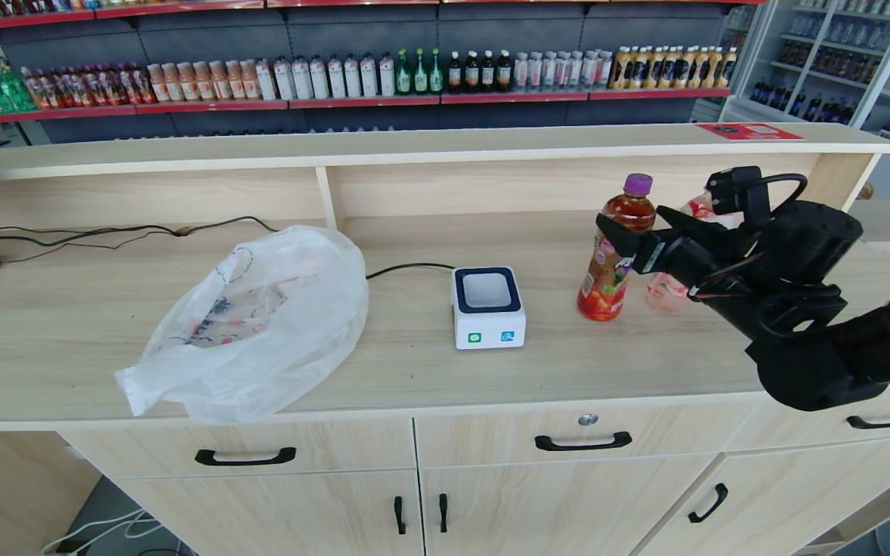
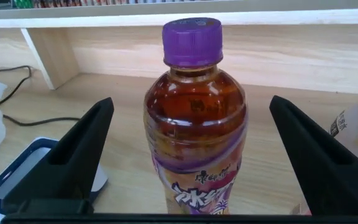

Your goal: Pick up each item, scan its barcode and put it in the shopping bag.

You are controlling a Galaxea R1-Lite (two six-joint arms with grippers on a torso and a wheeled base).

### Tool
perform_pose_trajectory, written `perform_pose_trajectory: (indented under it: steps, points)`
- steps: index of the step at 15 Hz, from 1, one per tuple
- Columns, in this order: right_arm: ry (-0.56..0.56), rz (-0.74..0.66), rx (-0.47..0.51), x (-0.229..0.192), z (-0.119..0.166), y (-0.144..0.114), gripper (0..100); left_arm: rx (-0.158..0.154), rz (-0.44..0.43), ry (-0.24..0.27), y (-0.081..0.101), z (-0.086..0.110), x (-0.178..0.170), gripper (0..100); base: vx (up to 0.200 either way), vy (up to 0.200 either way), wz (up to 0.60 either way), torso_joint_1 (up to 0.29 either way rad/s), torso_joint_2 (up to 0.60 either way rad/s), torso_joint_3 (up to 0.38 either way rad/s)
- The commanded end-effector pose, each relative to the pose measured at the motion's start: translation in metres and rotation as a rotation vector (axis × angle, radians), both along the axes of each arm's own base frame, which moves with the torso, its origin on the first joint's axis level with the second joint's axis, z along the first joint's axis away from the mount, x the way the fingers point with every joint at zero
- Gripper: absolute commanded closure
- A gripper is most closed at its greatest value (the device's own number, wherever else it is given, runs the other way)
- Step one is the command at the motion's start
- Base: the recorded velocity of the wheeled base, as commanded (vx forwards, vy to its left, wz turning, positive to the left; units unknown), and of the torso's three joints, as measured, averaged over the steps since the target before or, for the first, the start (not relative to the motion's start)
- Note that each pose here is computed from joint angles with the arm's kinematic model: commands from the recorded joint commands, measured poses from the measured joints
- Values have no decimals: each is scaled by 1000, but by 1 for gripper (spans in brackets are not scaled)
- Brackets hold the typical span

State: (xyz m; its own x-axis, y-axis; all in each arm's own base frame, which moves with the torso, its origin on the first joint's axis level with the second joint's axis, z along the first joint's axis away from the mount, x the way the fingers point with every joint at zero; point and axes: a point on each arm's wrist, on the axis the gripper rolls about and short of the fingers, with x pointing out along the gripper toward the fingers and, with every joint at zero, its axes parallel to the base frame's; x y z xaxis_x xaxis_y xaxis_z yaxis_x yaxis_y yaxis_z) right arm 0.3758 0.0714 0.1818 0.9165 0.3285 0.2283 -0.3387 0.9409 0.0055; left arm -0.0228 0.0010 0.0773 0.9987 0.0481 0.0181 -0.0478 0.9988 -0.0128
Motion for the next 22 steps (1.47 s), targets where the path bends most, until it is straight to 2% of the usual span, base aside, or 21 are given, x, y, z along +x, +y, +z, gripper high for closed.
perform_pose_trajectory:
  steps: [1, 8, 22]
  points:
    - [13, -2, -1, 4, -9, 1, 0, 0, 1, 0, 0, 0, 0, 0, 0, 0, 0, 0, 0, 0]
    - [-1, 1, 20, 27, -42, 3, 0, 0, 1, 1, 0, 0, 0, 0, 0, 0, 0, 0, 0, 0]
    - [32, -11, 53, 47, -66, 5, 0, 0, 1, 1, 0, 0, 0, 0, 0, 0, 0, 0, 0, 0]
